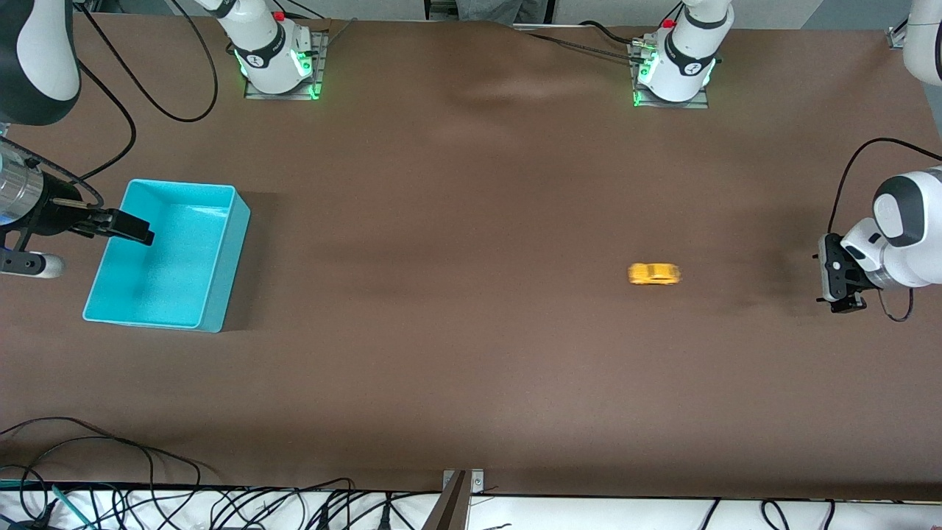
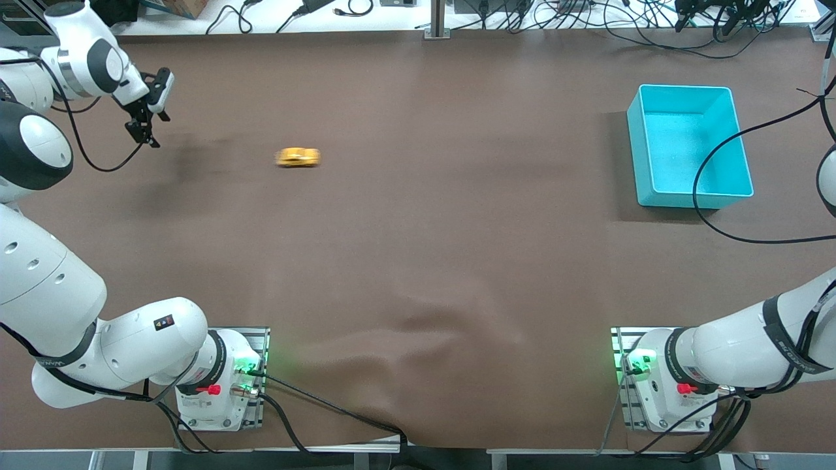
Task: Wind up and store yellow beetle car
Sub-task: 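Release the car with the left gripper and lift away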
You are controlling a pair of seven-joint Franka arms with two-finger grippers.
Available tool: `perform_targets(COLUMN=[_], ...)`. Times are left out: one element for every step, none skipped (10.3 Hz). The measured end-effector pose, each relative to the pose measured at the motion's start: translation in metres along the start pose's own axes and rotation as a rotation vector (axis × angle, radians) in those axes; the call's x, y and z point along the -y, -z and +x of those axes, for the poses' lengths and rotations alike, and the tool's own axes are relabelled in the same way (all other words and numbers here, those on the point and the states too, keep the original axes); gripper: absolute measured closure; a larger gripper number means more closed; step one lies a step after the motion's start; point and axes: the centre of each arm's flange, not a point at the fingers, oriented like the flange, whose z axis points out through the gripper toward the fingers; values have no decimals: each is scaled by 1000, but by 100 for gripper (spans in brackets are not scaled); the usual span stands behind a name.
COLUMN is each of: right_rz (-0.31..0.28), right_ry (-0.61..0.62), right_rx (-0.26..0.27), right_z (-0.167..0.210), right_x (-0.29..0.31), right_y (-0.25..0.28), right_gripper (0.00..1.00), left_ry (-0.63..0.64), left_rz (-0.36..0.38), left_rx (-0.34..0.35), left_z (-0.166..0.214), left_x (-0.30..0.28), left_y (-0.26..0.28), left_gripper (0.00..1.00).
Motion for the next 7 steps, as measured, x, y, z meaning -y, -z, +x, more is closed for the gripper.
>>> perform_targets(right_rz=[0,0,0,0,0,0,0], right_ry=[0,-1,-1,-1,-2,-2,-2], right_rx=[0,0,0,0,0,0,0], right_z=[0,0,0,0,0,0,0], right_x=[0,0,0,0,0,0,0], right_y=[0,0,0,0,0,0,0], right_gripper=[0,0,0,0,0,0,0], left_ry=[14,26,34,41,53,66,81], left_rz=[-4,-12,-22,-35,-50,-64,-76], left_rx=[-6,-11,-11,-6,1,7,11], left_z=[11,25,40,56,72,85,95], left_x=[6,12,18,23,27,30,31], left_y=[11,22,34,46,58,66,71], left_gripper=[0,0,0,0,0,0,0])
